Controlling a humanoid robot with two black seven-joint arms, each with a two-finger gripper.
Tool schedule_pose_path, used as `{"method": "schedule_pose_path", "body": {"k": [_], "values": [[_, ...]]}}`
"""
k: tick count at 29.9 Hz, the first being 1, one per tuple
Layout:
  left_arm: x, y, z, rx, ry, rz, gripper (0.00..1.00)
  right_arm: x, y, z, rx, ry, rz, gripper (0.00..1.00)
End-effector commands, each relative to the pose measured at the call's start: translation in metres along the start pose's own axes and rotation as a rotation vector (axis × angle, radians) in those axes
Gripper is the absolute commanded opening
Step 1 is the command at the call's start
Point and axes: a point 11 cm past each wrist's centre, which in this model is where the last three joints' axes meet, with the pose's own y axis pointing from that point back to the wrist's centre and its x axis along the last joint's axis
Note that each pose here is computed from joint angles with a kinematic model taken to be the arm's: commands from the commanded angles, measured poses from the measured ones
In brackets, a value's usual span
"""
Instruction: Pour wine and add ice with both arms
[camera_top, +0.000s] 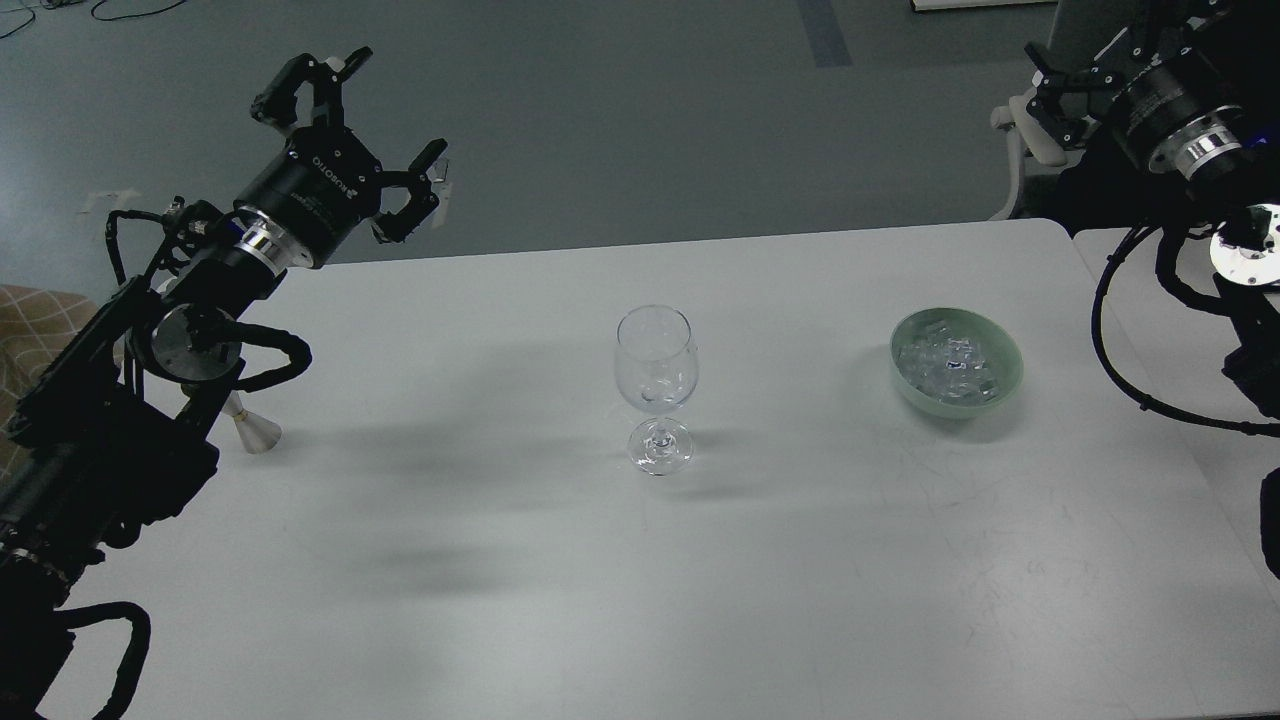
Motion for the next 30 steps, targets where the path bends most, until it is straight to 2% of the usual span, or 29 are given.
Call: {"method": "schedule_pose_path", "body": {"k": [1,30], "values": [[0.0007,0.0003,0.0013,-0.007,0.005,0.002,0.98,0.0001,0.0,-0.0002,0.0,0.0,0.0,1.0],[0.0001,-0.0014,-0.0019,0.011,0.012,0.002,0.99,0.0006,0.0003,-0.0007,0.001,0.001,0.001,1.0]]}}
